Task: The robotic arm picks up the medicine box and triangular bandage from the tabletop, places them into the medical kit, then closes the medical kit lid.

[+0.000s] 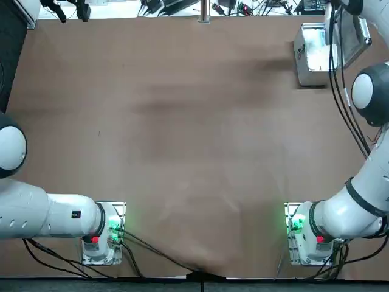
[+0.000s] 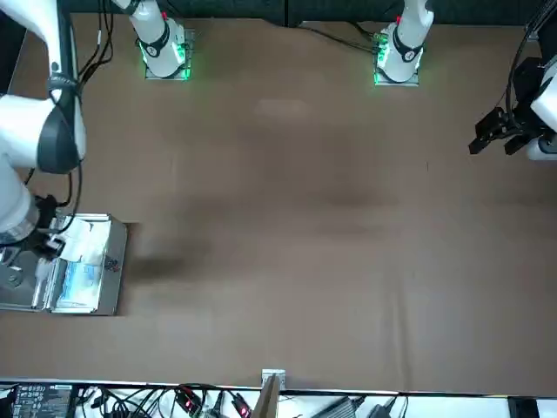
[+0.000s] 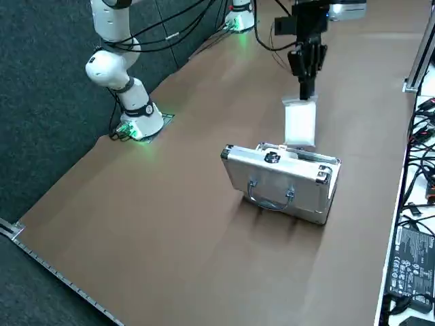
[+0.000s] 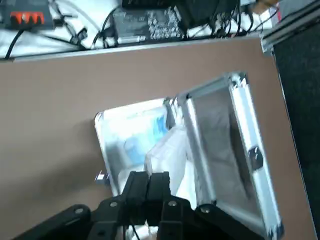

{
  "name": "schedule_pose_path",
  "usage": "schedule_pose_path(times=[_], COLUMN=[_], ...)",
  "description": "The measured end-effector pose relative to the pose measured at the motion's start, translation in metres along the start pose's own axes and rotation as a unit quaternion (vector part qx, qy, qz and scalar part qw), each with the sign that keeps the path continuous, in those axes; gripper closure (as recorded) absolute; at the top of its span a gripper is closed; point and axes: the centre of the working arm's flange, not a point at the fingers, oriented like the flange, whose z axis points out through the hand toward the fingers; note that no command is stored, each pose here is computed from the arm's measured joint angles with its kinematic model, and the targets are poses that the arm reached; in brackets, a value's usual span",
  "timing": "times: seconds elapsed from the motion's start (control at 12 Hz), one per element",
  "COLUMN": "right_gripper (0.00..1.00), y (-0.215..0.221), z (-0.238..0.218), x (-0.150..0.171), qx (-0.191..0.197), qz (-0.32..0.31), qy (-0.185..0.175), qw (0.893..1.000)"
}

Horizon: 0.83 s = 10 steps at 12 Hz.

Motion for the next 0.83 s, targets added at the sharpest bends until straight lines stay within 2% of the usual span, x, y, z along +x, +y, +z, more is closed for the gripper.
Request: schedule_pose_path(times=[0.33,0.83], right_gripper=[0.99,0.99], y=[0.012,0.007], z=[0.042,0.075], x=[0.018,0.024], qx=[0.005,0.005], qz=[0.000,-0.002], qy=[0.025,0.027], qw=[1.000,1.000])
